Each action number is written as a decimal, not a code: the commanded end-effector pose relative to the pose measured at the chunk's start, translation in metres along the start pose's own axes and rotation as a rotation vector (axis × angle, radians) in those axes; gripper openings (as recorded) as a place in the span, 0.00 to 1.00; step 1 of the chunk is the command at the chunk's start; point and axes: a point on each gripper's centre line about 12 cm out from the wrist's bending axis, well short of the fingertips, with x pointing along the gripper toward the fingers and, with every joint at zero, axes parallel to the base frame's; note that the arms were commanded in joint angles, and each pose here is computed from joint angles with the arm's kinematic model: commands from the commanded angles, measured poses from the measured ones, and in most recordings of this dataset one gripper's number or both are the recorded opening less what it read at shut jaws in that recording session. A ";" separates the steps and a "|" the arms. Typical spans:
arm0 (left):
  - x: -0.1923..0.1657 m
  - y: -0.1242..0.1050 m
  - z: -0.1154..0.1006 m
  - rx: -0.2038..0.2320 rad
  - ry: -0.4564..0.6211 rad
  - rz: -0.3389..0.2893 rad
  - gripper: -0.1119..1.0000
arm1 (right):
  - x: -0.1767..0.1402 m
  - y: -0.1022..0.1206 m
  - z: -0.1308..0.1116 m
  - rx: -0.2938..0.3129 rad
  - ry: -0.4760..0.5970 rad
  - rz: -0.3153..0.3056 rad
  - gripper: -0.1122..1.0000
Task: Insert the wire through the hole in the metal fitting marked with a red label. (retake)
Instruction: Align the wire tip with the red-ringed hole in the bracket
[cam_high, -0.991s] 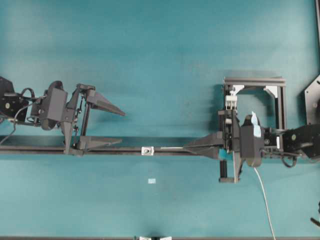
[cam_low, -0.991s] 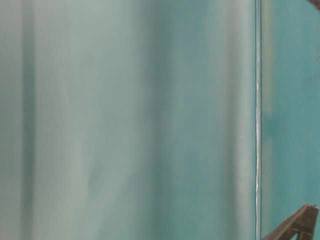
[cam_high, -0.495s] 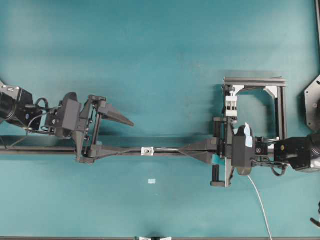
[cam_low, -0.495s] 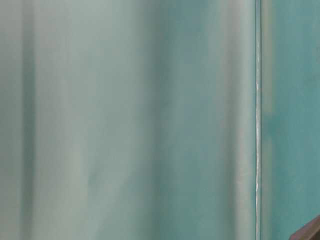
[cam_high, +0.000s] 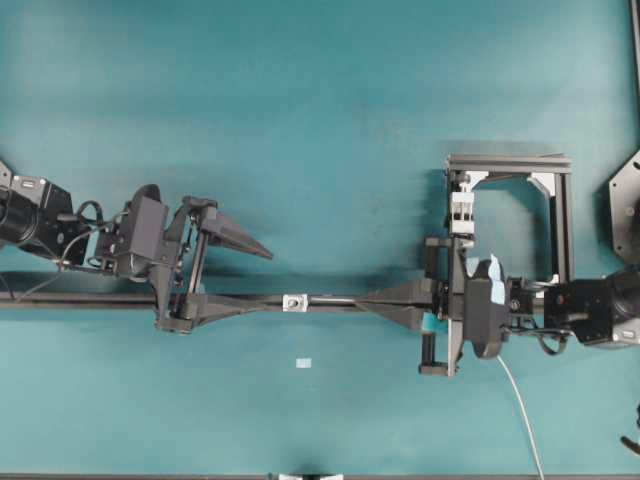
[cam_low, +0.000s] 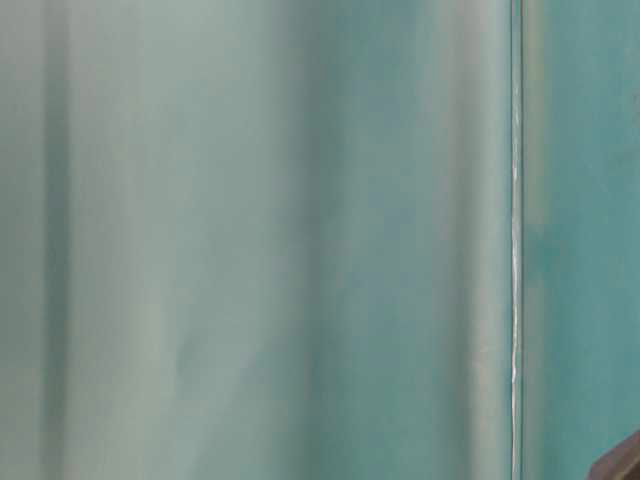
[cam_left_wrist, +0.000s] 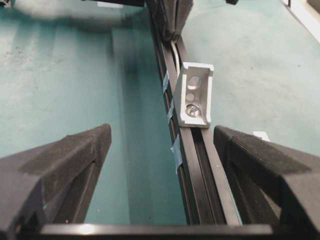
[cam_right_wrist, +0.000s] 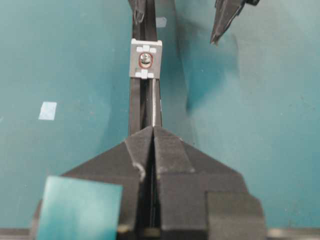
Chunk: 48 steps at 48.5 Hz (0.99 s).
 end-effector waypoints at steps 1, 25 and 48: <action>0.003 -0.003 0.006 -0.005 -0.025 -0.006 0.58 | -0.001 0.007 0.009 0.012 -0.046 0.016 0.12; 0.004 -0.002 0.007 -0.005 -0.030 -0.007 0.58 | -0.002 0.007 0.009 0.014 -0.061 0.007 0.12; 0.006 -0.003 0.007 -0.006 -0.022 -0.006 0.58 | -0.001 0.007 0.009 0.017 -0.062 0.006 0.12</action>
